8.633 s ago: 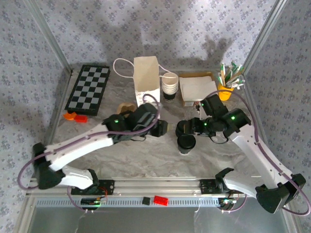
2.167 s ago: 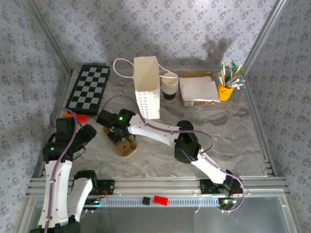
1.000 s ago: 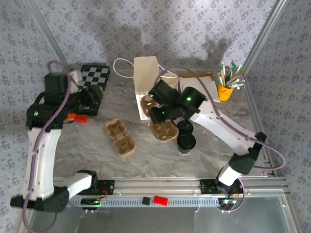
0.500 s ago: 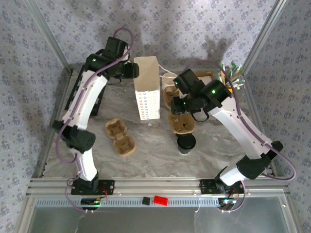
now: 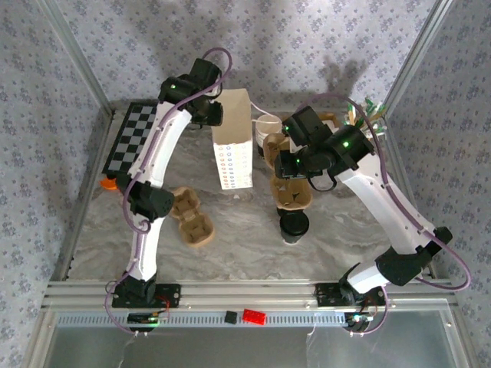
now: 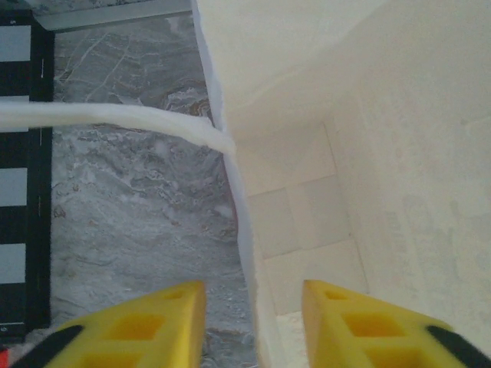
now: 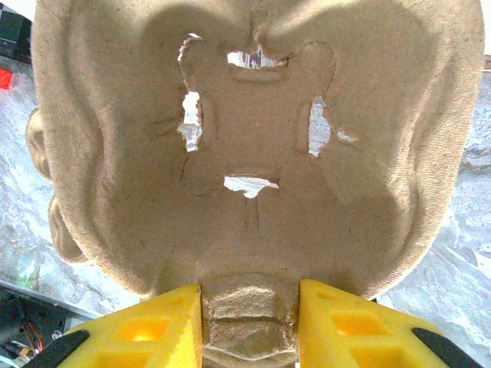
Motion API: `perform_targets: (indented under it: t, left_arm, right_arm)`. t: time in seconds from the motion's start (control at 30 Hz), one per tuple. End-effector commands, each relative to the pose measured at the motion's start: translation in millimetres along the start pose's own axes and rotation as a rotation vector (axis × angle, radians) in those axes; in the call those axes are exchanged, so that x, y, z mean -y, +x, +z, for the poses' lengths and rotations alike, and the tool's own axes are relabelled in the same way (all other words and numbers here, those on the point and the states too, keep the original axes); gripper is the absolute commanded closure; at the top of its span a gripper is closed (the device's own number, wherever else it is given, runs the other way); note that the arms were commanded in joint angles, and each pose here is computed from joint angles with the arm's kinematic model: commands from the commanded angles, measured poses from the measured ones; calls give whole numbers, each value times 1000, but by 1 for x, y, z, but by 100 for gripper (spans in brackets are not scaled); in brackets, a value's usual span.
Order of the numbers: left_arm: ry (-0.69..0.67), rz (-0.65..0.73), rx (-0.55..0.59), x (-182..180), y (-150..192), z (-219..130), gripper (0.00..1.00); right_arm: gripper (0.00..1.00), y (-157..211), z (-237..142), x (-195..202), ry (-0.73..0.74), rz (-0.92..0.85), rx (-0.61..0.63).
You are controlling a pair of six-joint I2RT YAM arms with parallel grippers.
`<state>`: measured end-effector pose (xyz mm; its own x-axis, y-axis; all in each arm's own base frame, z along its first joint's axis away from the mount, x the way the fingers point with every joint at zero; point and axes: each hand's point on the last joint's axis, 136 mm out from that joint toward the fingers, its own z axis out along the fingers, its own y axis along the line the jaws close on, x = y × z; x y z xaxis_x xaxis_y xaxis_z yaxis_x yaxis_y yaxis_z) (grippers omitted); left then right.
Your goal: Pack the takeout coffee
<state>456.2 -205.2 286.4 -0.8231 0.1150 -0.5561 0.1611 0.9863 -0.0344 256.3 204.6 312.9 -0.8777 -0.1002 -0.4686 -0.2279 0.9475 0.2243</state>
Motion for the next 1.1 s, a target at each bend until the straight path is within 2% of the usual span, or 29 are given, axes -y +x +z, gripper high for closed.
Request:
perform_targets:
  t: [0.0, 0.2, 0.3, 0.57, 0.7, 0.9, 1.07]
  left_arm:
    - [-4, 15, -33, 1, 8, 1, 73]
    - [-5, -11, -63, -1, 15, -3, 93]
    - [48, -56, -77, 7, 20, -12, 100]
    - [59, -136, -66, 20, 35, -53, 100]
    - [56, -145, -93, 28, 55, -66, 100]
    - [-17, -154, -110, 30, 90, -79, 100]
    - [43, -277, -51, 42, 106, -90, 100]
  right_arm:
    - [66, 5, -6, 2, -15, -7, -4]
    - [66, 6, -10, 3, -23, -6, 4]
    - [66, 7, -15, 3, -31, -8, 9]
    - [66, 15, -25, 5, -45, -14, 5]
    - [66, 22, -32, 10, -49, -9, 6]
    - [66, 37, -40, 17, -53, 15, -11]
    - [66, 46, -47, 22, -50, 48, -27]
